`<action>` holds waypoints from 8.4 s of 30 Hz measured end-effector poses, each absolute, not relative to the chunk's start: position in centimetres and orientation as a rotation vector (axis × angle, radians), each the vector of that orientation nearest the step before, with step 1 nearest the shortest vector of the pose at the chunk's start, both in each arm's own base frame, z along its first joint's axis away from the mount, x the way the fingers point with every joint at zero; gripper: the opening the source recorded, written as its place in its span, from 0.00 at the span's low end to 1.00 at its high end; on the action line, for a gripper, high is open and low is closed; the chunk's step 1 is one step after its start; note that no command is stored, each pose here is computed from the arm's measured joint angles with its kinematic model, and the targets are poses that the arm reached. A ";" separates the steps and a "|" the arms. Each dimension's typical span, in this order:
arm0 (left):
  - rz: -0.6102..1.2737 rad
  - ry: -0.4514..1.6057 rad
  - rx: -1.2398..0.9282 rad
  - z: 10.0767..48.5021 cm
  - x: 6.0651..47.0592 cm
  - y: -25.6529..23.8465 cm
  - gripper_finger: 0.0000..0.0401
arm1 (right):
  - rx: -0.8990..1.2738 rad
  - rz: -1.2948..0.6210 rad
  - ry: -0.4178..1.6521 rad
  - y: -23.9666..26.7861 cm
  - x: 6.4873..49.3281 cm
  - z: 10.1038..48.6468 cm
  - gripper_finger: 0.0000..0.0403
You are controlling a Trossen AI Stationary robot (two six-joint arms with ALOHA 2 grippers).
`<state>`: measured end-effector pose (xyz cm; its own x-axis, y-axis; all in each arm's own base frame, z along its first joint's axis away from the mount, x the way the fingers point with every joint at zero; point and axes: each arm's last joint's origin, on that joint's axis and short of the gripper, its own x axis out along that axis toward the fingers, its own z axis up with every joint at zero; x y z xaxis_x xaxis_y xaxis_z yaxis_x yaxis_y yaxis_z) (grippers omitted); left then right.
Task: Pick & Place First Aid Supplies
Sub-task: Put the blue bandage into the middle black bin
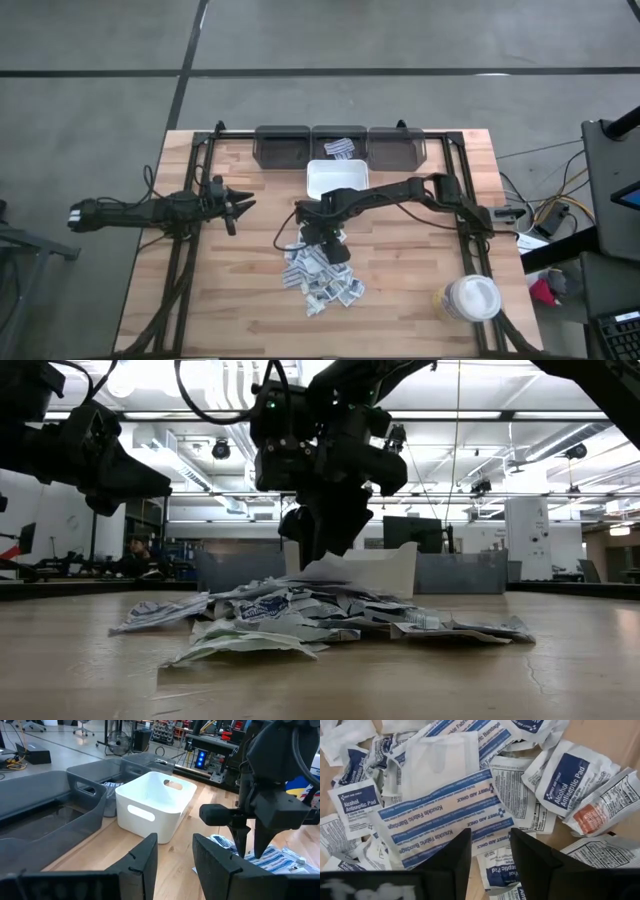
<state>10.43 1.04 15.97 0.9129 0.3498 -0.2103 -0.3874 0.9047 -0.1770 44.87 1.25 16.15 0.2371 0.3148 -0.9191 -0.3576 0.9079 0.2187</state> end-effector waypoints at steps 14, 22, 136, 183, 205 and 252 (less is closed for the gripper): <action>0.383 0.176 -0.218 16.0 10.4 1.0 0.31 | -0.041 0.499 1.335 2.7 43.1 18.5 0.38; 0.384 0.176 -0.218 15.8 10.5 1.0 0.31 | -0.192 0.537 1.355 6.4 42.6 18.3 0.37; 0.384 0.176 -0.225 15.6 10.6 1.0 0.31 | -0.367 -0.029 0.965 1.8 39.4 33.2 0.02; 0.503 0.186 -0.195 15.4 10.6 1.4 0.31 | -0.781 0.138 1.424 -22.2 38.1 22.8 0.02; 0.502 0.186 -0.196 15.4 10.6 1.4 0.31 | -0.698 0.065 1.425 -22.4 38.4 22.0 0.15; 0.476 0.131 -0.324 15.6 10.7 1.3 0.31 | -0.112 0.356 1.364 7.3 41.4 26.4 0.08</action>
<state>10.72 1.28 15.64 0.8818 0.4278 -0.1987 -0.4691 0.8393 -0.2748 41.39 7.32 26.37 0.1610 0.1843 -0.9696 -0.3130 0.9412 0.1269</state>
